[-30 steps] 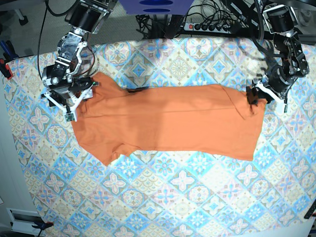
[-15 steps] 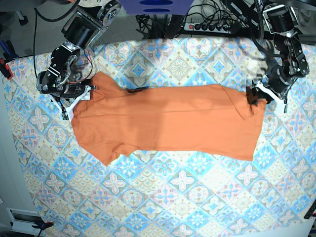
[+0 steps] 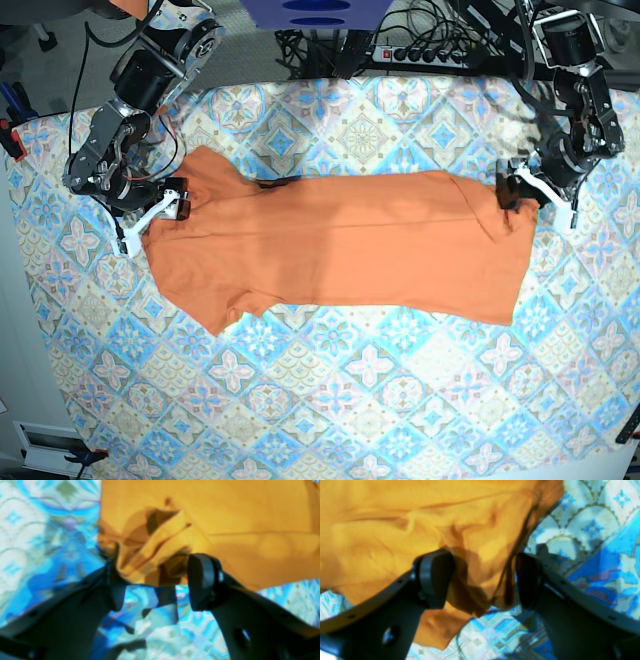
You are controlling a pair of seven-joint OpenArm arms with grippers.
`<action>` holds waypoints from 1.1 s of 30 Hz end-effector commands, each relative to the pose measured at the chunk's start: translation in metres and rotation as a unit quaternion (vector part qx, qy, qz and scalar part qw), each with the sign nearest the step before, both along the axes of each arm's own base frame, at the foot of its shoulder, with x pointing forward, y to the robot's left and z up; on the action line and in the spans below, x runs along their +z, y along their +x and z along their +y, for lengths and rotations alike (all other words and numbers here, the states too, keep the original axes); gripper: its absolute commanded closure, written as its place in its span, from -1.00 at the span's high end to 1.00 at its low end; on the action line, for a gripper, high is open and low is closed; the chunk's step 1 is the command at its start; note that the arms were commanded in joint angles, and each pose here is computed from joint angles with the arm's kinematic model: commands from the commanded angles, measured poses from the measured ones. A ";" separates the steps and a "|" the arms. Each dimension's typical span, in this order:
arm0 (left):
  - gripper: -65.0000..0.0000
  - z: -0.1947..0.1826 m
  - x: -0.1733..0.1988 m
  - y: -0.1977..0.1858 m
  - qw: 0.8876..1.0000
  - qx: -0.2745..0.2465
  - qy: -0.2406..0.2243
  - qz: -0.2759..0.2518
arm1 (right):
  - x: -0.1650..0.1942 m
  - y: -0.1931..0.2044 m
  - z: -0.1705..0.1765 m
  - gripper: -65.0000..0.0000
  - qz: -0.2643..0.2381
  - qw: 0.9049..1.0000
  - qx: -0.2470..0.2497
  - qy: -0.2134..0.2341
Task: Fold the T-shirt properly
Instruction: 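Lower both grippers and grasp the shirt's collar-side edge corners, then drag the shirt with both grippers toward the robot base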
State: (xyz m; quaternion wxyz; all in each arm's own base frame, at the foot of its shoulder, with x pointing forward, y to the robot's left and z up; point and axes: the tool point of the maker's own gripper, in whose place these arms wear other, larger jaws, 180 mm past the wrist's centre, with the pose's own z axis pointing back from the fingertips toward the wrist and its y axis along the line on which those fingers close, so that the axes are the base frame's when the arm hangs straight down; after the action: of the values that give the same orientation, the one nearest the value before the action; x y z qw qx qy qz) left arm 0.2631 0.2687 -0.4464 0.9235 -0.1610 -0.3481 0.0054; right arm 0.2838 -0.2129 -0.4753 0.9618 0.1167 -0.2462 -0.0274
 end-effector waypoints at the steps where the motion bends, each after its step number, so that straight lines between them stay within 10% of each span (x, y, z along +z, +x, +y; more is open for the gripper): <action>1: 0.11 0.002 0.013 0.012 1.000 -0.005 0.002 -0.027 | 0.001 0.003 0.000 0.26 0.002 1.000 0.001 -0.002; 12: -0.22 -0.021 -0.008 0.022 0.999 -0.043 -0.012 0.009 | 0.001 0.009 0.024 0.21 0.006 0.998 0.056 -0.011; 23: -0.66 -0.014 -0.031 0.004 0.997 -0.054 0.019 0.053 | -0.003 0.005 0.028 -0.95 0.026 0.998 0.058 -0.018; 33: -0.80 -0.017 -0.056 -0.041 0.992 -0.064 0.029 0.101 | -0.025 -0.041 0.017 -1.00 0.078 0.995 0.054 -0.038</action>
State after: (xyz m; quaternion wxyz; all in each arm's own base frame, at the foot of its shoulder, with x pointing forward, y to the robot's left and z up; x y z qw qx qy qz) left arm 0.2561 0.2507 -0.4801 0.9315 -0.1702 -0.3209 -0.0182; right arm 0.2702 -0.1886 -0.4863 0.9671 0.1112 -0.2286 0.0124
